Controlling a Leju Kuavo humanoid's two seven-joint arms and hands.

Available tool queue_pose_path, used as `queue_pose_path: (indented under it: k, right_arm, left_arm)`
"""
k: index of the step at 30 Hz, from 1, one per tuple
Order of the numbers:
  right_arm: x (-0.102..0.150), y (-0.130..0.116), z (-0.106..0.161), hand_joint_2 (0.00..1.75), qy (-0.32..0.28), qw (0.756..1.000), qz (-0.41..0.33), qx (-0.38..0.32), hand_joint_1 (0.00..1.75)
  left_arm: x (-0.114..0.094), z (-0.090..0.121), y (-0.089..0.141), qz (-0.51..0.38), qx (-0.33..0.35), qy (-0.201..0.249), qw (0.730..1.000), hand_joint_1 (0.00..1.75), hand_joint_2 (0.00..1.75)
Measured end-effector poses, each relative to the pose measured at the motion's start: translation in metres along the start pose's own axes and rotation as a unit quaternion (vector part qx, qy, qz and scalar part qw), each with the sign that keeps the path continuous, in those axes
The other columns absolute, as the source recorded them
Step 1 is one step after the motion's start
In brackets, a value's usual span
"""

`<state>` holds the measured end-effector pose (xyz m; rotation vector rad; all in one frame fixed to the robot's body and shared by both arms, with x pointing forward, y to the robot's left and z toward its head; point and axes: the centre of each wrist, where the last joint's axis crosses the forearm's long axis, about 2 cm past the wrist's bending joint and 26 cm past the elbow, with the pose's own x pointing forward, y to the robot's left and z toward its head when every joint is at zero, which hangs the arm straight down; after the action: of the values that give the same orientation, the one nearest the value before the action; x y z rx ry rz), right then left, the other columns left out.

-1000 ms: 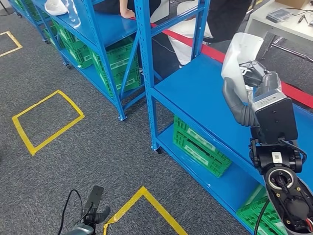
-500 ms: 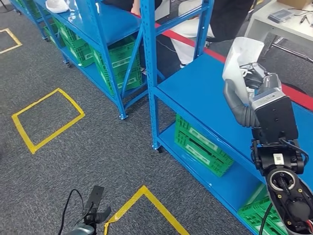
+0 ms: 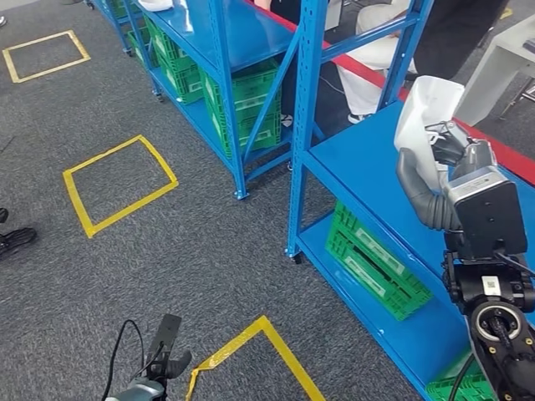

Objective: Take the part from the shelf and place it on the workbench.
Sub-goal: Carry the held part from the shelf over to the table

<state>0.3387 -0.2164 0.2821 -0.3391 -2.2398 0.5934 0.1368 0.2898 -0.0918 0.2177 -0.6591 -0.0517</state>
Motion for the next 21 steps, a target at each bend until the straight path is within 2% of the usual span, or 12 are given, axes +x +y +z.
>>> queue_pose_path:
  k: [21]
  right_arm:
    - [0.009,-0.006,0.014,1.75,-0.015,1.0,-0.002,-0.006,1.75]
  left_arm:
    - [-0.004,0.002,-0.002,0.001,-0.001,0.008,1.0,0.0,1.75]
